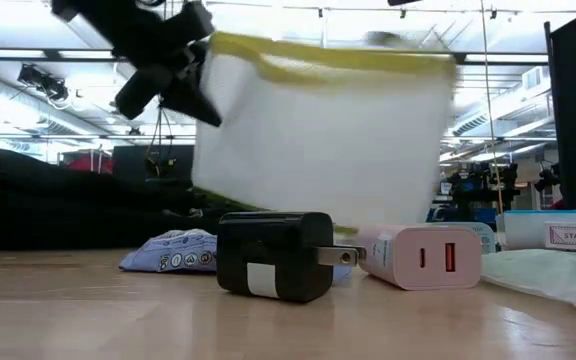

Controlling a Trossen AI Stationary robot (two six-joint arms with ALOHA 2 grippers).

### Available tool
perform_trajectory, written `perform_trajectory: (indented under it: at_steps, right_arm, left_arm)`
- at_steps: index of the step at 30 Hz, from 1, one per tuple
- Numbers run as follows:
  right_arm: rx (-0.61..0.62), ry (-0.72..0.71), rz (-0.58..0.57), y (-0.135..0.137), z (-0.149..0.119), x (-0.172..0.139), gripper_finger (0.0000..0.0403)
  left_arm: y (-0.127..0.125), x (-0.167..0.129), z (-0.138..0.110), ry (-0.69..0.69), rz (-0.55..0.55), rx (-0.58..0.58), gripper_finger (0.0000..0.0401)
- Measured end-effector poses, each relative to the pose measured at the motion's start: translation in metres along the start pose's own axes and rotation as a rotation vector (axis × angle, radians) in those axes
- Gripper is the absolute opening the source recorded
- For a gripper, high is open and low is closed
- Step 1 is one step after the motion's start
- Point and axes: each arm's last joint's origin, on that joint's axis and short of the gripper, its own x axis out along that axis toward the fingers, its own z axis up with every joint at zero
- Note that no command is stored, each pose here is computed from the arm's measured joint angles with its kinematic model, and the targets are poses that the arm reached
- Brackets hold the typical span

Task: Unpack backpack
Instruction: Open the zip lock bag

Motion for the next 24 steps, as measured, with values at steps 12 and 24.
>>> perform_trajectory:
  at_steps: [12,24]
  right_arm:
    - [0.117,0.341,0.183,0.014,-0.035,0.039,0.0]
    - [0.196,0.438,0.357,0.031,-0.036,0.063,0.0]
  left_arm:
    - [-0.058,0.013,-0.058,-0.223,-0.09,-0.242,0.0]
    - [-0.07,0.015,-0.069,-0.243,-0.128,-0.351,0.0009]
